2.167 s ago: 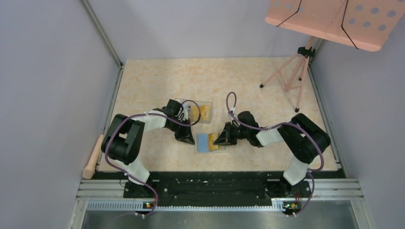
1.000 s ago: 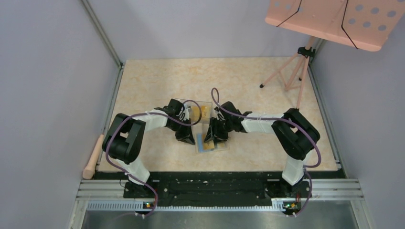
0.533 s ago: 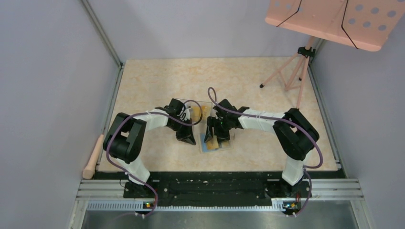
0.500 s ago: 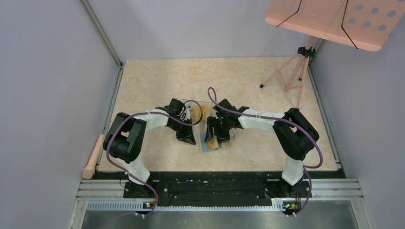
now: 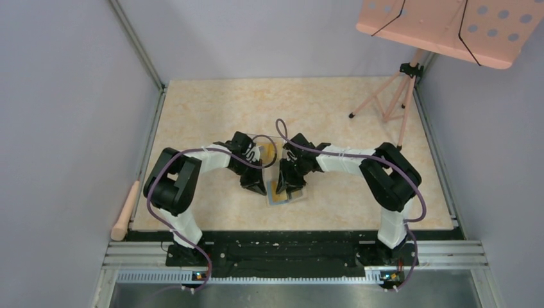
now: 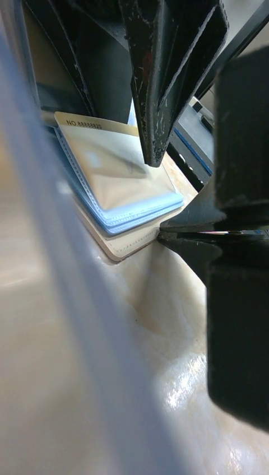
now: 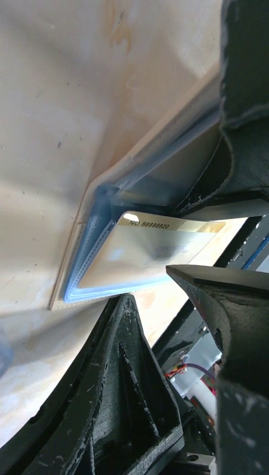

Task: Put the credit cards into the card holder
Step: Insert the credit card into the card holder, then pick up the credit card from the storage box.

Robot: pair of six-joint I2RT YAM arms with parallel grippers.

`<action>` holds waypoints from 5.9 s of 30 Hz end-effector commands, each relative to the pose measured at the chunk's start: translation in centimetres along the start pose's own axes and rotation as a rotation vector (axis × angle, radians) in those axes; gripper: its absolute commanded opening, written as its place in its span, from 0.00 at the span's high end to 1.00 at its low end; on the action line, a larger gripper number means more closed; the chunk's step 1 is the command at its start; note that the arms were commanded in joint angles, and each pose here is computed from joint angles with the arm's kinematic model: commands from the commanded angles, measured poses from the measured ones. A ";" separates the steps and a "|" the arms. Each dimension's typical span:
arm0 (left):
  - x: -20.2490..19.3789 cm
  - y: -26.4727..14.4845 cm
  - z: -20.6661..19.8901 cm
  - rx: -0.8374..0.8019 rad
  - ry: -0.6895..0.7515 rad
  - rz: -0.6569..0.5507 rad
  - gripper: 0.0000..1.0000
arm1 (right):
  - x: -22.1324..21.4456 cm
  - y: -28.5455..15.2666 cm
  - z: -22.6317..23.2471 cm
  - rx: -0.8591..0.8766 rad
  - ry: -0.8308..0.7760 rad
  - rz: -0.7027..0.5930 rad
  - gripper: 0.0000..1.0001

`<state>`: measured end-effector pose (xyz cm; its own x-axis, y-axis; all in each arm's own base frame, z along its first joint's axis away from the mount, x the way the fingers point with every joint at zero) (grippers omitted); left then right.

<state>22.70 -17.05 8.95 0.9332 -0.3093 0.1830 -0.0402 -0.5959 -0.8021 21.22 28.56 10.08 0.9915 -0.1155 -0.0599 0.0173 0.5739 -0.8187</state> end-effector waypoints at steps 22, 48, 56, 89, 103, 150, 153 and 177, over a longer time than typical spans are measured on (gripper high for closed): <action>1.8 -0.3 -0.3 0.091 0.113 -0.013 1.00 | -0.3 -2.6 1.9 -0.179 -0.111 0.014 0.34; 8.8 -16.0 1.3 0.231 0.072 -0.535 0.56 | 8.2 -8.7 9.2 0.070 -0.191 -0.198 0.29; 9.9 -16.0 8.8 0.227 -0.147 -0.419 0.54 | 10.4 -8.5 10.8 0.107 -0.206 -0.195 0.29; 8.4 -7.4 5.9 -0.084 -0.198 -0.283 0.82 | 13.2 -2.2 10.0 0.096 -0.148 -0.081 0.52; 8.4 -8.1 5.1 -0.071 -0.166 -0.289 0.73 | 13.2 0.3 7.4 -0.013 -0.096 -0.069 0.68; 8.2 -6.1 6.3 0.008 -0.160 -0.213 1.00 | 11.7 -1.8 10.5 0.060 -0.131 -0.112 1.00; 8.2 -6.0 6.4 0.011 -0.160 -0.210 1.00 | 11.5 -2.3 11.1 0.076 -0.136 -0.113 1.00; 8.0 -5.6 6.4 0.025 -0.149 -0.186 1.00 | 11.0 -2.0 11.9 0.038 -0.190 -0.097 0.60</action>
<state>32.84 -11.03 12.63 0.9667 -0.0308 0.2542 0.1735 -0.6512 -0.7388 33.59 34.68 14.72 0.9976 -0.0539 0.0431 0.0663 0.5742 -0.8160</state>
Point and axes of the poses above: each gripper's point midway between its finger pads, its own y axis out along the fingers, its own z axis along the line the jaws close on, x = y × z, the point moved 9 cm from there along -y, back along the fingers, and after that the axes turned 15 degrees about y, right-handed, at the moved point
